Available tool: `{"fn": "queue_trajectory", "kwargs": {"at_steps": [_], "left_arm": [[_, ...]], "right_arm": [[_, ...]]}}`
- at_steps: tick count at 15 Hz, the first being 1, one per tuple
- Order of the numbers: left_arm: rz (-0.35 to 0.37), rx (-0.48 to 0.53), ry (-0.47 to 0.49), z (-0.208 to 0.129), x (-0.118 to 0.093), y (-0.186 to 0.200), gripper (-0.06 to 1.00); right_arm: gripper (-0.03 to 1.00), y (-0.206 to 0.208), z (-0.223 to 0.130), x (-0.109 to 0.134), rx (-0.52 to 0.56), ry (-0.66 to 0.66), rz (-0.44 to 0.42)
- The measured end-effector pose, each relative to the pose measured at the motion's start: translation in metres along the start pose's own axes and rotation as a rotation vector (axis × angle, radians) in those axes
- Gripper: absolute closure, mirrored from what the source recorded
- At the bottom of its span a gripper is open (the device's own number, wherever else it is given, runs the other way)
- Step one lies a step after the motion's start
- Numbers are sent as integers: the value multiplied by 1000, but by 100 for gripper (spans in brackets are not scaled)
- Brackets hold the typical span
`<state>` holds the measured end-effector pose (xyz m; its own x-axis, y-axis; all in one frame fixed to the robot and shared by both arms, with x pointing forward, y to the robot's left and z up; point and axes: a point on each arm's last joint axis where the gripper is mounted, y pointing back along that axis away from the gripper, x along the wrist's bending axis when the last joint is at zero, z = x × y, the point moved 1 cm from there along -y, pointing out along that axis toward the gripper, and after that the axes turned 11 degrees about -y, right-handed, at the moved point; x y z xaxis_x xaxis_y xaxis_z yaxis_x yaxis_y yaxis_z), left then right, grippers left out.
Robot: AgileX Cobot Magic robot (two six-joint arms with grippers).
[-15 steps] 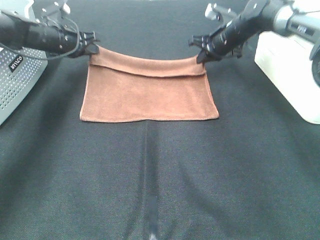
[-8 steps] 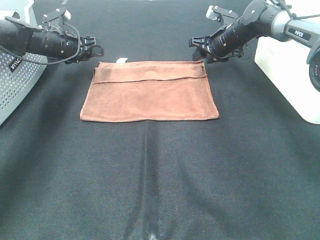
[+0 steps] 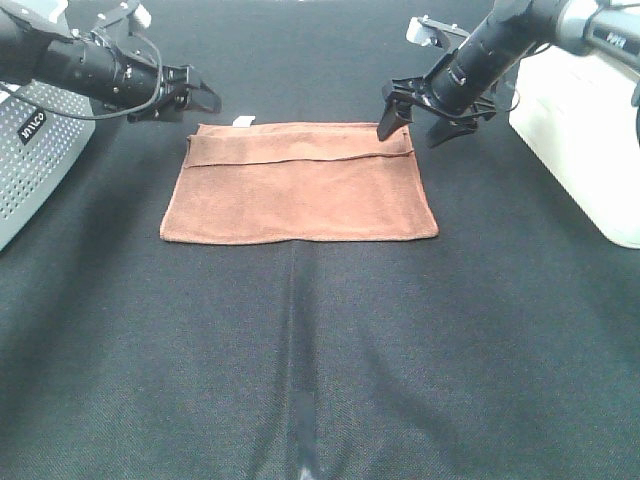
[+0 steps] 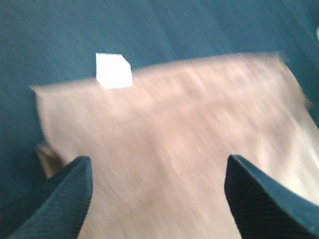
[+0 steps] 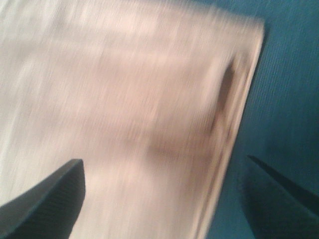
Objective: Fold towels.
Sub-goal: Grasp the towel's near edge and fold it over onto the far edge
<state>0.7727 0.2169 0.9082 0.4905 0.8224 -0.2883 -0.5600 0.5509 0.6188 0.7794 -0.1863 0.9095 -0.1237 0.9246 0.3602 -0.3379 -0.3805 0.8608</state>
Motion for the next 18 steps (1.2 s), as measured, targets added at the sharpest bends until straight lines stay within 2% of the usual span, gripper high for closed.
{"fn": "queue_trajectory", "kwargs": {"at_steps": [2,4,7,10,12,13,14,18], "left_arm": [[-53,92,43,-9,-5,1,24],[-73,154,132,-15,-6,4,24],[-105,202,181,-13,-13,15,24],[-54,234,295,-31,-23,38,24],[-14,273,349,-55,-25,44,24],[-14,273,349,-55,-25,44,24],[16,294,374,-70,-26,47,24],[59,277,383,-76,-24,46,24]], "right_arm": [[18,7,-8,3,93,-23,1],[19,10,-14,1,158,-65,-28],[21,16,-14,-1,153,-112,-76],[21,35,-25,1,189,-131,-109],[21,36,-46,-2,266,-147,-121],[21,36,-46,-2,266,-147,-121],[21,29,-65,-6,318,-173,-117],[21,7,-93,-11,329,-199,-60]]}}
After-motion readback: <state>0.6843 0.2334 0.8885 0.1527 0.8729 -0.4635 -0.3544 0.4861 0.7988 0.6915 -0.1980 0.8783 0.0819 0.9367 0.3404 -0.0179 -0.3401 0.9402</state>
